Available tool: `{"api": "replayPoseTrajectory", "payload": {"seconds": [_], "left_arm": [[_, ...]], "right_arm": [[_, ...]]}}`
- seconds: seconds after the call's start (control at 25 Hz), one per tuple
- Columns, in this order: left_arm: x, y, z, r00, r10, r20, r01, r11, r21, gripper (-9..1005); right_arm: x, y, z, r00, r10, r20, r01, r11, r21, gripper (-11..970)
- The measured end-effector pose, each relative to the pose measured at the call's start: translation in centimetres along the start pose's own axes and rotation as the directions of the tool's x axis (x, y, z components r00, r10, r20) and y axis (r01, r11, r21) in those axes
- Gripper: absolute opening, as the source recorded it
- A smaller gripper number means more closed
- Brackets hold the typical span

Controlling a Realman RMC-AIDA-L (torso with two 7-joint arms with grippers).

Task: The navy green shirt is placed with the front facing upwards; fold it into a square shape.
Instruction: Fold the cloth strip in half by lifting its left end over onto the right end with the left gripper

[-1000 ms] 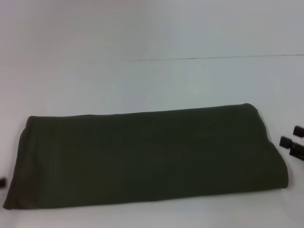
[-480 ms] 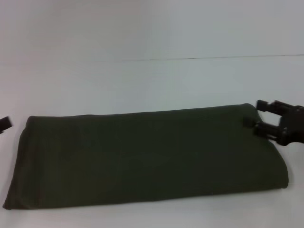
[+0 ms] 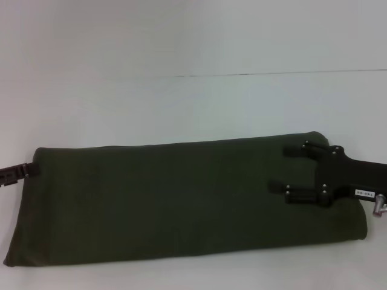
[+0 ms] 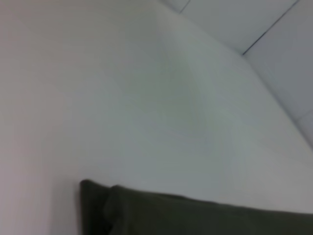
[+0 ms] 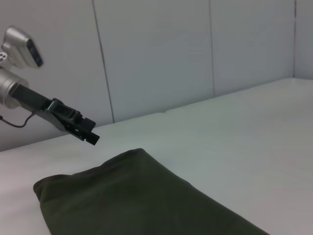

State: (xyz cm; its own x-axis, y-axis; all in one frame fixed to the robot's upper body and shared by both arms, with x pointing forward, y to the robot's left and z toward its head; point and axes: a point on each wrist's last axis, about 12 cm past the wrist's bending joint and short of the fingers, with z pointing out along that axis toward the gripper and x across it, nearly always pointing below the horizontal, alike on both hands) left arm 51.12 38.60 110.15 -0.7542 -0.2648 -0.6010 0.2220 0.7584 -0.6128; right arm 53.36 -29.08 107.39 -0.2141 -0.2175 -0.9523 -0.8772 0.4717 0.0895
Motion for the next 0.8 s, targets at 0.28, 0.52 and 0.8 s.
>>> {"api": "replayPoseTrajectory", "payload": {"seconds": [0.28,0.52,0.8], "left_arm": [[-0.9,0.0,-0.2,0.984,-0.115,-0.135,0.097,0.987,-0.130,887],[-0.9,-0.2,0.1,0.971,-0.136,-0.199,0.100,0.978,-0.181,887],[-0.5,-0.3,0.8,0.960,-0.126,-0.250,0.074,0.975,-0.208,887]], "right_arm": [[-0.5,0.1,1.3,1.000,-0.019,-0.002,0.019,0.999,-0.043,923],[-0.9,0.1,2.2,1.000,-0.021,-0.005,0.020,0.998,-0.066,918],[-0.9,0.1,2.9,1.000,-0.009,-0.007,0.009,0.998,-0.067,919]]}}
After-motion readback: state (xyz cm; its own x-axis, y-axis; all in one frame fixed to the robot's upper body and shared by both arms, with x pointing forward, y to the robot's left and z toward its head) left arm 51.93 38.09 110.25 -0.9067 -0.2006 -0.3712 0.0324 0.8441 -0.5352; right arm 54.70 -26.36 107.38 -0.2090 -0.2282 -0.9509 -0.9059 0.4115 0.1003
